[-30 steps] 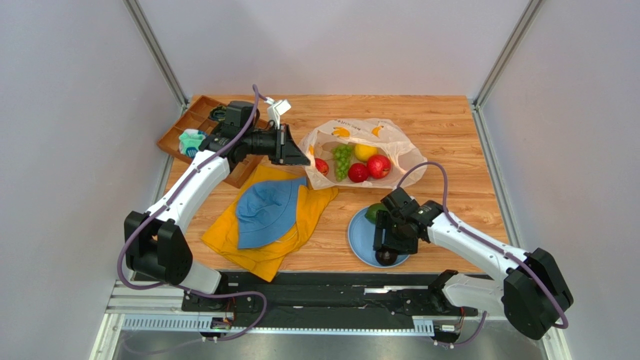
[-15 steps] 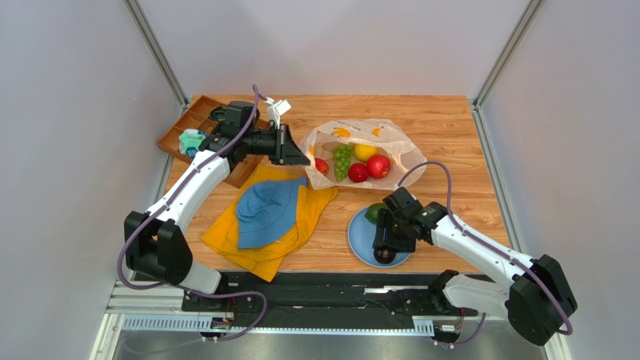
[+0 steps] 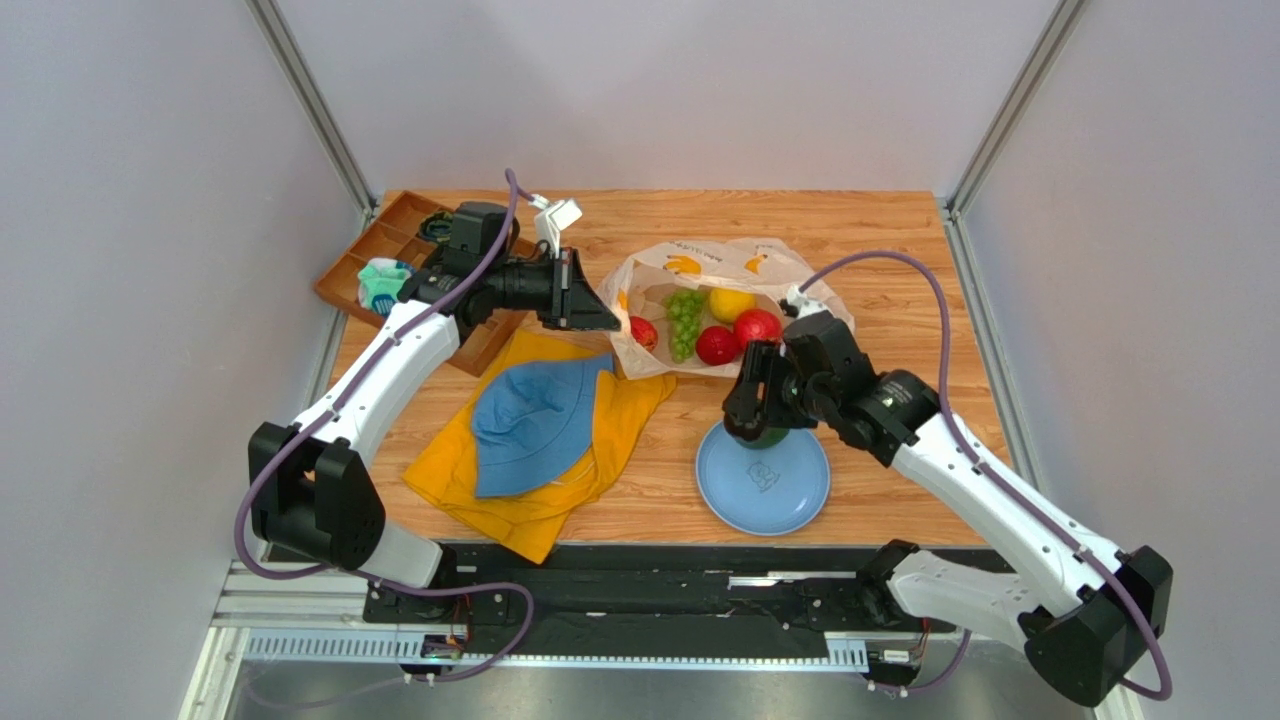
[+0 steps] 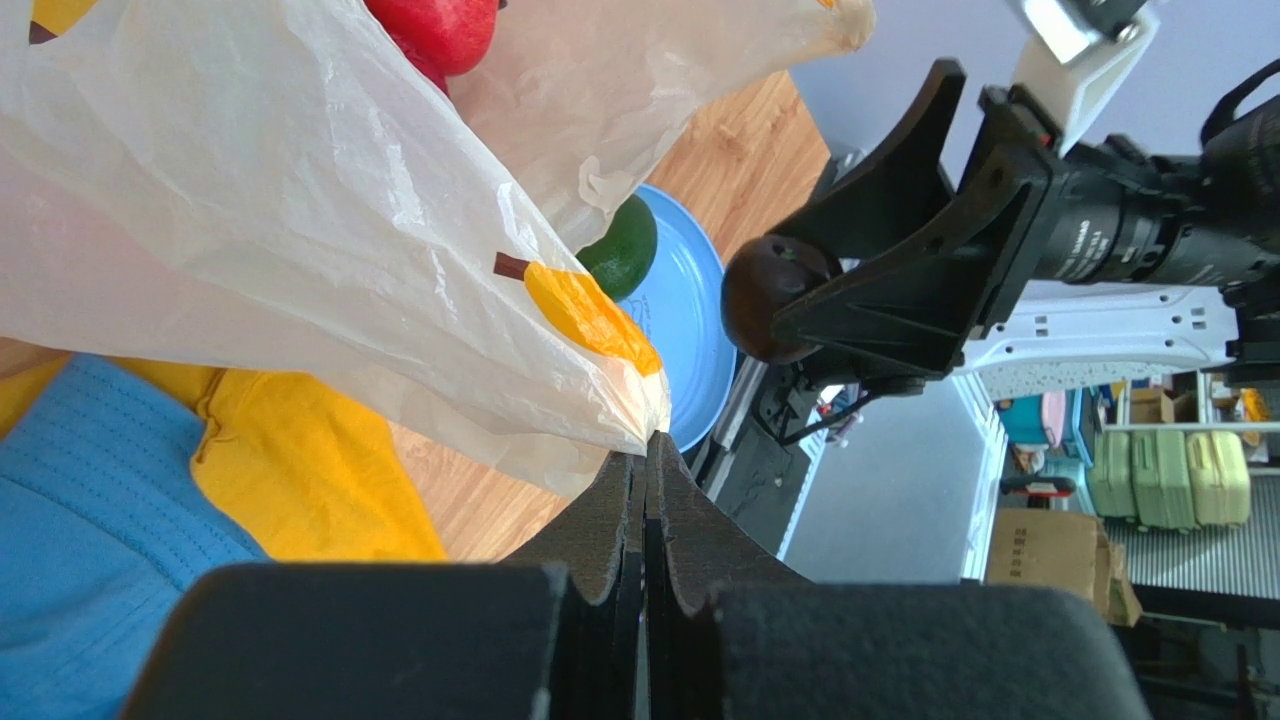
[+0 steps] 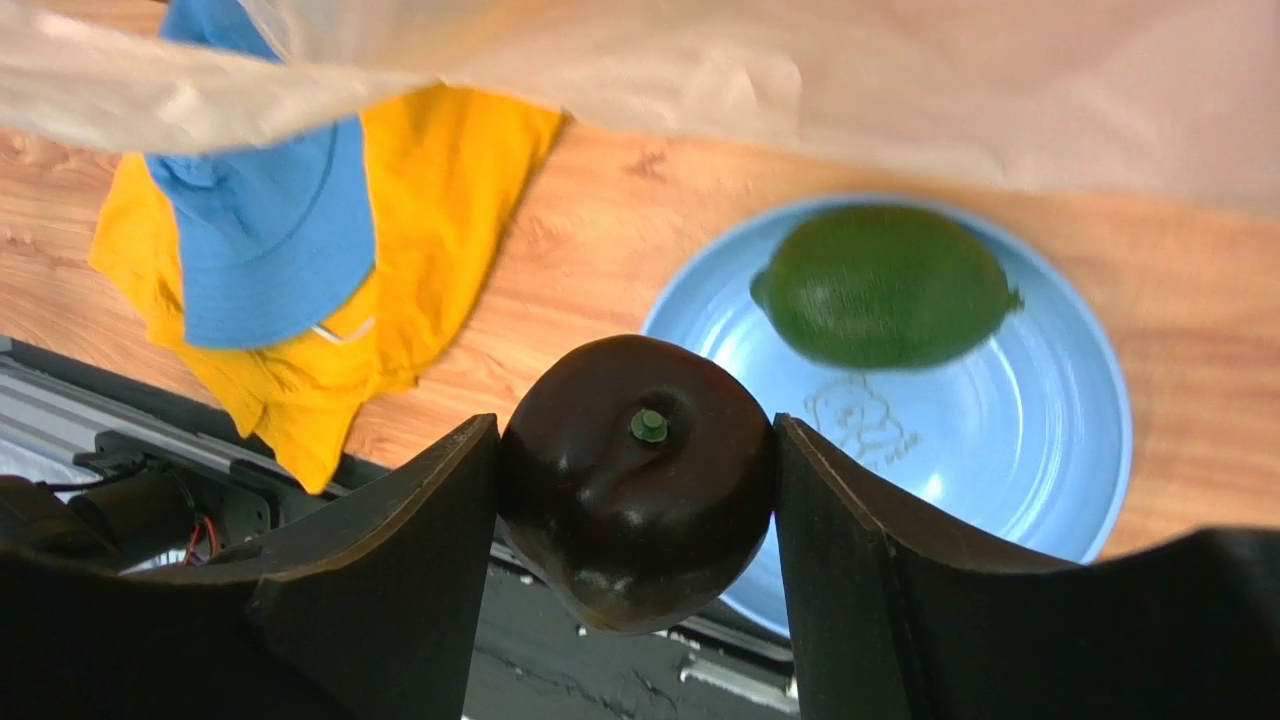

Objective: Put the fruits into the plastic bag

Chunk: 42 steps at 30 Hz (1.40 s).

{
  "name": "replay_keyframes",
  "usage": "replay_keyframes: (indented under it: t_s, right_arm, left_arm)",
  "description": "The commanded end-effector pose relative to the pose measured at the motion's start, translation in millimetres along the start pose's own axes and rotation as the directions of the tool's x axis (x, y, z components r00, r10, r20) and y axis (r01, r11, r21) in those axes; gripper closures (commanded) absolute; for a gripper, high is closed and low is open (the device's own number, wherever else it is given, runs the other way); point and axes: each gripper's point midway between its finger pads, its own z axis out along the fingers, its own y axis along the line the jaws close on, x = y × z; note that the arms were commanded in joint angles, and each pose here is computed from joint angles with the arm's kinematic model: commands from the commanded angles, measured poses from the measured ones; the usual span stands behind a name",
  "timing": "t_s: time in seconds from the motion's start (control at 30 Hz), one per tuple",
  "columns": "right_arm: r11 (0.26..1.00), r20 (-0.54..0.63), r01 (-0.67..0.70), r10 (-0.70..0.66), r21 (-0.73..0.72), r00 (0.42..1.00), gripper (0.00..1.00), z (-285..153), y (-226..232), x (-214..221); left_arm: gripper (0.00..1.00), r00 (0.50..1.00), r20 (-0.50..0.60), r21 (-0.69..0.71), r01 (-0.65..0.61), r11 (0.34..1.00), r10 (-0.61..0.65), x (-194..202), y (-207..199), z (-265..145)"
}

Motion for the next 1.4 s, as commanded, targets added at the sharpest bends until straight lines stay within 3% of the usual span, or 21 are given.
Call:
replay_keyframes:
  t_s: [0.0, 0.37, 0.5, 0.83, 0.9, 1.03, 1.13, 1.23, 1.37]
  right_arm:
    - [0.995, 0.149, 0.091, -0.086, -0.03, 0.985, 0.58, 1.3, 27.3, -55.9]
    - [0.991, 0.292, 0.129, -0.117, -0.022, 0.949, 0.6, 49.4, 55.2, -140.8]
    - [0.991, 0.228, 0.137, -0.135, 0.011, 0.964, 0.61, 92.9, 54.0, -138.4]
    - [0.993, 0.141, 0.115, -0.115, 0.007, 0.983, 0.59, 143.5, 53.1, -123.4]
    - [0.993, 0.119, 0.114, -0.114, 0.005, 0.986, 0.56, 148.8, 52.2, -117.2]
    - [0.993, 0.097, 0.115, -0.115, 0.01, 0.989, 0.29, 154.8, 50.7, -113.2]
    - [0.992, 0.084, 0.121, -0.122, 0.014, 0.989, 0.19, 158.7, 49.6, -111.0]
    - [0.992, 0.079, 0.126, -0.127, 0.022, 0.989, 0.13, 160.1, 47.7, -109.9]
    - [0.991, 0.088, 0.132, -0.135, 0.03, 0.987, 0.14, 157.7, 46.5, -112.0]
  left_arm:
    - [1.0, 0.998, 0.04, 0.026, -0.058, 0.998, 0.057, -16.1, -12.2, -5.2]
    - [1.0, 0.997, 0.042, 0.03, -0.061, 0.998, 0.06, -16.2, -14.4, -6.4]
    - [1.0, 0.997, 0.04, 0.032, -0.06, 0.998, 0.059, -15.7, -14.3, -6.1]
    - [1.0, 0.998, 0.038, 0.034, -0.055, 0.998, 0.053, -15.3, -13.6, -5.4]
    - [1.0, 0.998, 0.039, 0.035, -0.054, 0.998, 0.053, -15.5, -13.9, -5.4]
    - [1.0, 0.998, 0.039, 0.038, -0.057, 0.998, 0.056, -15.6, -14.7, -5.0]
    - [1.0, 0.998, 0.038, 0.036, -0.053, 0.998, 0.051, -15.4, -13.3, -4.9]
    - [1.0, 0.998, 0.037, 0.035, -0.052, 0.998, 0.051, -15.1, -12.3, -4.3]
    - [1.0, 0.998, 0.036, 0.036, -0.052, 0.998, 0.051, -15.0, -12.5, -4.3]
